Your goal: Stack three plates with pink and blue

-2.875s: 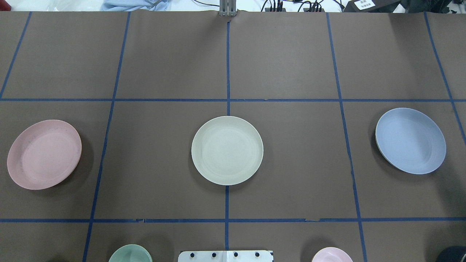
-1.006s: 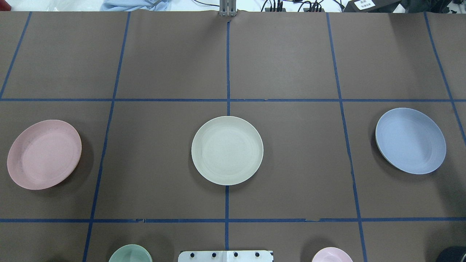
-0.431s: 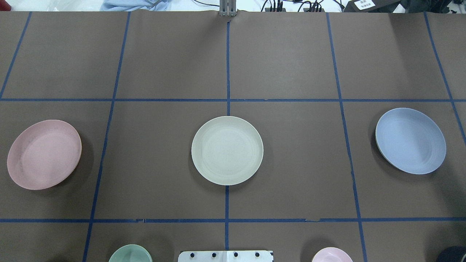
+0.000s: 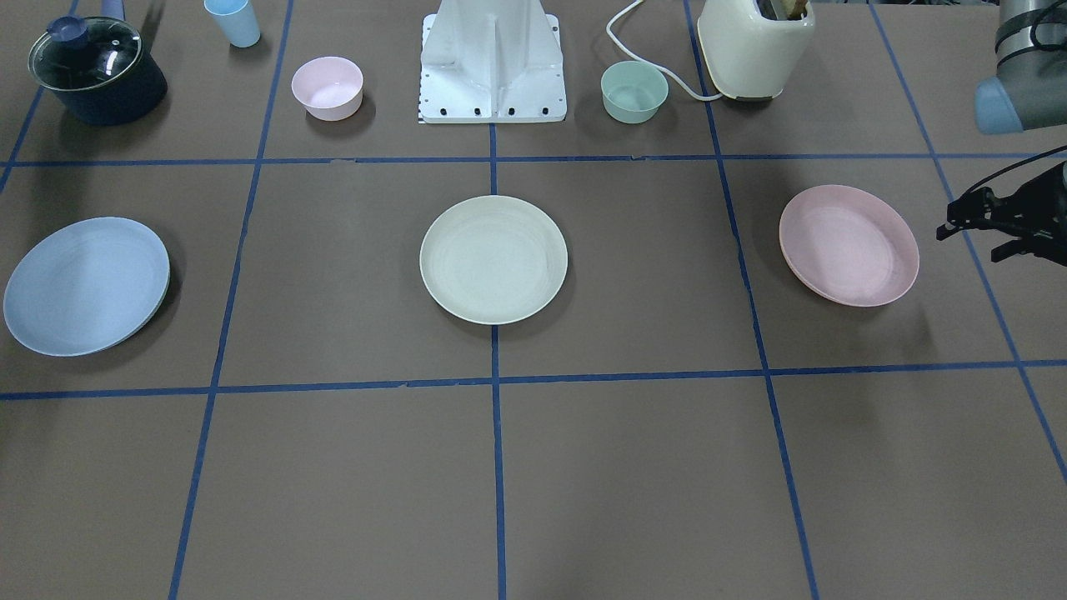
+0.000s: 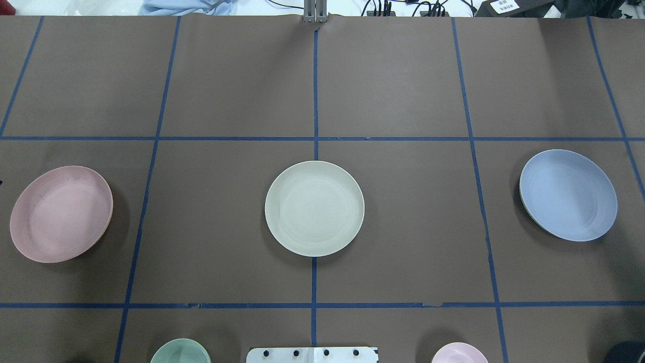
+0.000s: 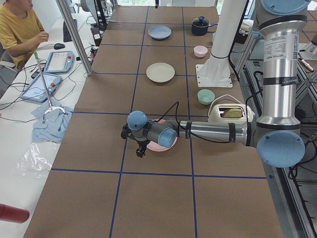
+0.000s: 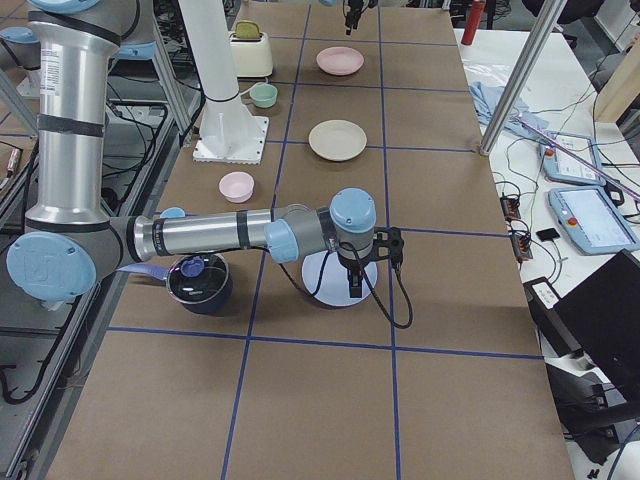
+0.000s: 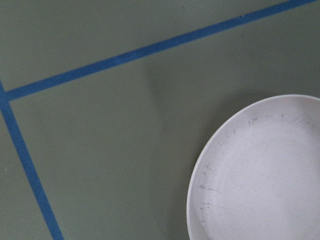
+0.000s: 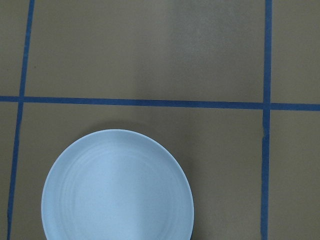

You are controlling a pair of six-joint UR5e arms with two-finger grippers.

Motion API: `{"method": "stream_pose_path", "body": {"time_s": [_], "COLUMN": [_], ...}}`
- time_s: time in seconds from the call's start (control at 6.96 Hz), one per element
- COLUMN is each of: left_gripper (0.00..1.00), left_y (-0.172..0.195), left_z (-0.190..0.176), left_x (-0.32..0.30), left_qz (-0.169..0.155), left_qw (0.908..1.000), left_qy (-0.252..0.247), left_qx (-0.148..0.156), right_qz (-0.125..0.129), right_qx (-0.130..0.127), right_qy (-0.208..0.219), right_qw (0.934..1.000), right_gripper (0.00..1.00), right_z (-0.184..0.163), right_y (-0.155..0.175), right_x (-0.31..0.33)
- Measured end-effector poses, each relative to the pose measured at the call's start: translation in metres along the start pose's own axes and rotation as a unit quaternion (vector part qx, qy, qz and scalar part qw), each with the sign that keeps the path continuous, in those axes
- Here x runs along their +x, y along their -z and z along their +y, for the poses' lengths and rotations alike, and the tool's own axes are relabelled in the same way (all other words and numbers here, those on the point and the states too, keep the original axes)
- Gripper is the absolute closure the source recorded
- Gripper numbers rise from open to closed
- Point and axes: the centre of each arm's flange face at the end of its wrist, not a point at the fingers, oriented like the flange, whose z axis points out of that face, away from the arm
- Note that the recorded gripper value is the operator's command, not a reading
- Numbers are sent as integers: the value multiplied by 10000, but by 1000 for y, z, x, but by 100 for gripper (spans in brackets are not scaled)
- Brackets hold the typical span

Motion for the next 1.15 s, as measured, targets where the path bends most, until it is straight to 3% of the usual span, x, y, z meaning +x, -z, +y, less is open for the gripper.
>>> {"method": "stream_pose_path", "body": {"time_s": [0.58, 1.15], "left_gripper": [5, 34], "left_y": [-39, -56], "left_z": [-11, -14], "left_x": [-7, 12], "left_qz": [378, 458], "left_qw": [9984, 9981], "left_qy": [295, 107], "left_qx": [-294, -409], "right_qz": [-24, -22], "right_qx": [2, -16], "right_qy": [21, -1], "right_qw": [10000, 10000], "right_gripper": [0, 0], "right_z": [1, 2], "right_y": [0, -1], "right_x": [-2, -1]}}
